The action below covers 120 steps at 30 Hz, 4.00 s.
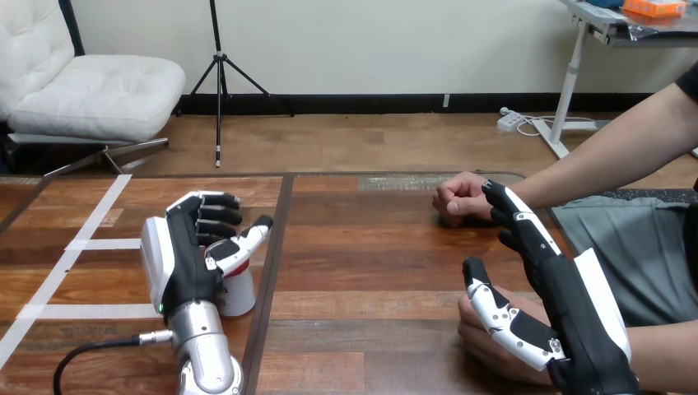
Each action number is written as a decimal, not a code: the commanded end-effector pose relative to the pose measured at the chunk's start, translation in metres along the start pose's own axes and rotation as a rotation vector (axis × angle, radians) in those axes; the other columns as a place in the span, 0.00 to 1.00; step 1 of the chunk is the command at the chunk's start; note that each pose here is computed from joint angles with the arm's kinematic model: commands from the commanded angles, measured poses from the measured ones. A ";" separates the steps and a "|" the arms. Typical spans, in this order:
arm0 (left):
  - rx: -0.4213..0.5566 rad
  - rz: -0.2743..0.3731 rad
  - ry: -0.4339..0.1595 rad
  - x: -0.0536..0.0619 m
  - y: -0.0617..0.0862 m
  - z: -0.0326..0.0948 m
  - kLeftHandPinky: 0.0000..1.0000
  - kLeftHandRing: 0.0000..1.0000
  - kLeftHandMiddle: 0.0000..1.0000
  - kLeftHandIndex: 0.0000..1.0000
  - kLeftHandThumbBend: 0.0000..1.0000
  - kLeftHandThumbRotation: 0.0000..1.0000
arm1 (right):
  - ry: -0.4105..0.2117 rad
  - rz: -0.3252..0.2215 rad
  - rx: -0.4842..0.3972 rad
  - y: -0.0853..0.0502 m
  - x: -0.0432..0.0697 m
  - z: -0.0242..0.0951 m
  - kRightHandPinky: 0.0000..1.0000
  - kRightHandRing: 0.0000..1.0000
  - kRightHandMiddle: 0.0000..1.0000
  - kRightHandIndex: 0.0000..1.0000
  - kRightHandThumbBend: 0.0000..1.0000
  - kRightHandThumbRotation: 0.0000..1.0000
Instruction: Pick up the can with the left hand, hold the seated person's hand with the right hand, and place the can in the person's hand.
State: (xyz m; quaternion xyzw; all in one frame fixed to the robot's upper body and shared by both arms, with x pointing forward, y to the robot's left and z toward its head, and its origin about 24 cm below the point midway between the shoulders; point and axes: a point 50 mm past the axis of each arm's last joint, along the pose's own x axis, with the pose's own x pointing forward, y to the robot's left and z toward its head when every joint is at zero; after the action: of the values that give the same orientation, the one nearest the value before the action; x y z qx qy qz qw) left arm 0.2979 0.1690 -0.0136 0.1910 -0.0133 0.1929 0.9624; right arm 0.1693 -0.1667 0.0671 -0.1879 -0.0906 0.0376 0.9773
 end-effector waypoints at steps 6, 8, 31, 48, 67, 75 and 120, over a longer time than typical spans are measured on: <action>-0.040 0.012 -0.116 0.012 -0.001 0.025 0.43 0.46 0.49 0.50 0.67 0.00 | -0.082 -0.010 0.003 -0.002 0.009 0.013 0.95 0.97 0.96 0.94 0.16 0.20; -0.040 0.013 -0.116 0.012 -0.001 0.025 0.43 0.46 0.49 0.50 0.67 0.00 | -0.082 -0.010 0.005 -0.002 0.009 0.013 0.95 0.97 0.96 0.94 0.16 0.20; 0.013 -0.019 -0.071 0.002 -0.001 0.009 0.49 0.57 0.61 0.60 0.78 0.00 | -0.078 -0.014 0.003 -0.003 0.009 0.013 0.96 0.97 0.96 0.94 0.16 0.21; 0.124 -0.050 -0.060 -0.001 0.007 0.000 0.58 0.66 0.71 0.70 0.86 0.00 | -0.082 -0.013 -0.004 -0.004 0.009 0.014 0.96 0.97 0.96 0.94 0.16 0.21; 0.348 -0.097 -0.072 0.000 0.019 -0.002 0.56 0.65 0.69 0.69 0.92 0.00 | -0.086 -0.008 -0.010 -0.004 0.013 0.014 0.98 0.98 0.96 0.94 0.16 0.21; 0.436 -0.122 -0.062 0.002 0.022 0.000 0.56 0.65 0.69 0.69 0.93 0.00 | -0.081 -0.002 -0.001 -0.003 0.013 0.014 1.00 0.99 0.96 0.94 0.16 0.21; 0.461 -0.136 -0.078 0.010 0.021 0.012 0.44 0.48 0.52 0.56 0.77 0.00 | -0.101 -0.008 -0.011 -0.002 0.015 0.015 0.96 0.96 0.95 0.93 0.15 0.23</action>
State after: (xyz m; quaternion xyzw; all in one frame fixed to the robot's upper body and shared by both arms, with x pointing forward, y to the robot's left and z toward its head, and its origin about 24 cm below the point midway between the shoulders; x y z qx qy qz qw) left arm 0.2821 0.1913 -0.0167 0.4137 0.0571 0.1117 0.9017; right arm 0.1712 -0.1666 0.0668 -0.1886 -0.0860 0.0387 0.9775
